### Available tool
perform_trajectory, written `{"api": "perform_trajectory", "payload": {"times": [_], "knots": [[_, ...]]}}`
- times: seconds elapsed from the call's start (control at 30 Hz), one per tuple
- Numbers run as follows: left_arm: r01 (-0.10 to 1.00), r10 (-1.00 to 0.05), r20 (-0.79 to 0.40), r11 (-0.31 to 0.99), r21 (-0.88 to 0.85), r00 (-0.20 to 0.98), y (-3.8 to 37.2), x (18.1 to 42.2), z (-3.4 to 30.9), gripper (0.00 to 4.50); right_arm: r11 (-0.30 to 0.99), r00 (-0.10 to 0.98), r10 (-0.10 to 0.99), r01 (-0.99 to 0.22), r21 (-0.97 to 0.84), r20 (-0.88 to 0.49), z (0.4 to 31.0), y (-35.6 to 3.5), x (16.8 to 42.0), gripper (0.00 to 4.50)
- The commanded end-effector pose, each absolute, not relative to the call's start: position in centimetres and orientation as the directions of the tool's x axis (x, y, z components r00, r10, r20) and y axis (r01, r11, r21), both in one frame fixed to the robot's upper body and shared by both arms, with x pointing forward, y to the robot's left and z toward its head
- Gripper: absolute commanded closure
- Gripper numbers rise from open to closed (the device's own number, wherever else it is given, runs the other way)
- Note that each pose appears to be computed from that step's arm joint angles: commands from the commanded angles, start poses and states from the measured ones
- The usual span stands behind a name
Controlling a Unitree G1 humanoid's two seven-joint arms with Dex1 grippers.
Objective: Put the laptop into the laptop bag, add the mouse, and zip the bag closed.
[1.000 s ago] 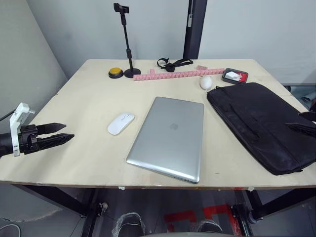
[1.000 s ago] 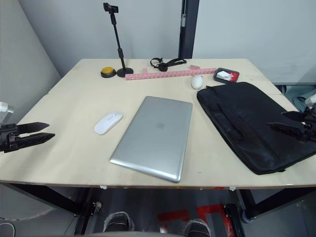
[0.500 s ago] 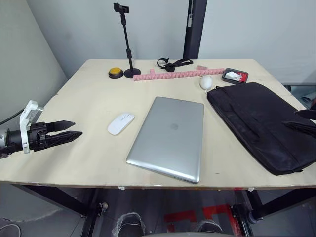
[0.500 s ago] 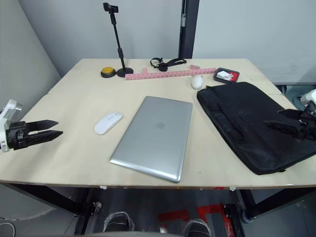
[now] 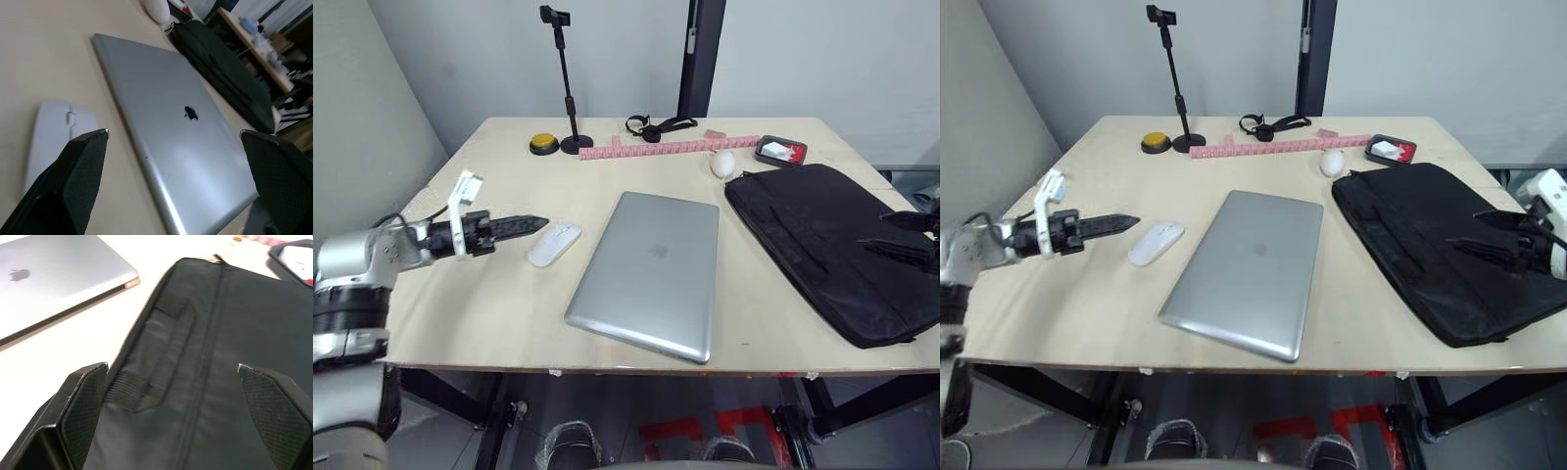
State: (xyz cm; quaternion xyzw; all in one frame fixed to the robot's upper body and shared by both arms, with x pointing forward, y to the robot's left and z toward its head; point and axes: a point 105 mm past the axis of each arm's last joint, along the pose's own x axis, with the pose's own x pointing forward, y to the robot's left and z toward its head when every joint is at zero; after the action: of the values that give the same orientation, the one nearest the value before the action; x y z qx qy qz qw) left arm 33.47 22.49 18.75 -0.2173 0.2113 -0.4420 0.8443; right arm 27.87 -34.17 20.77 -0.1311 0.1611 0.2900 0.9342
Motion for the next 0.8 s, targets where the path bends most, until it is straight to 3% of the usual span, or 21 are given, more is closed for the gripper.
{"api": "perform_trajectory", "payload": {"times": [0.03,0.2,0.4,0.53,0.67,0.8], "knots": [[0.593,-0.858,-0.182,0.470,-0.653,0.479,21.2,34.1,18.7,0.00,0.761,0.765,0.539,-0.622,-0.187,-0.352,21.8,-32.3,27.8,0.79],[0.462,-0.814,-0.403,0.573,-0.677,0.419,20.2,35.1,15.1,0.00,0.711,0.731,0.559,-0.665,-0.227,-0.391,20.8,-30.1,28.1,2.52],[0.409,-0.852,-0.380,0.511,-0.756,0.361,17.2,36.9,16.2,0.00,0.579,0.636,0.646,-0.768,-0.272,-0.422,19.6,-24.9,28.3,4.49],[0.402,-0.871,-0.362,0.478,-0.781,0.333,16.0,37.3,16.6,0.00,0.518,0.595,0.656,-0.803,-0.296,-0.465,18.1,-22.9,28.3,4.49],[0.383,-0.815,-0.482,0.577,-0.721,0.321,16.6,37.5,13.8,0.00,0.534,0.638,0.561,-0.766,-0.358,-0.528,15.4,-22.2,30.7,4.49],[0.373,-0.789,-0.505,0.612,-0.698,0.349,16.9,38.0,13.2,0.00,0.495,0.630,0.531,-0.773,-0.397,-0.567,13.6,-21.1,32.0,4.49]]}}
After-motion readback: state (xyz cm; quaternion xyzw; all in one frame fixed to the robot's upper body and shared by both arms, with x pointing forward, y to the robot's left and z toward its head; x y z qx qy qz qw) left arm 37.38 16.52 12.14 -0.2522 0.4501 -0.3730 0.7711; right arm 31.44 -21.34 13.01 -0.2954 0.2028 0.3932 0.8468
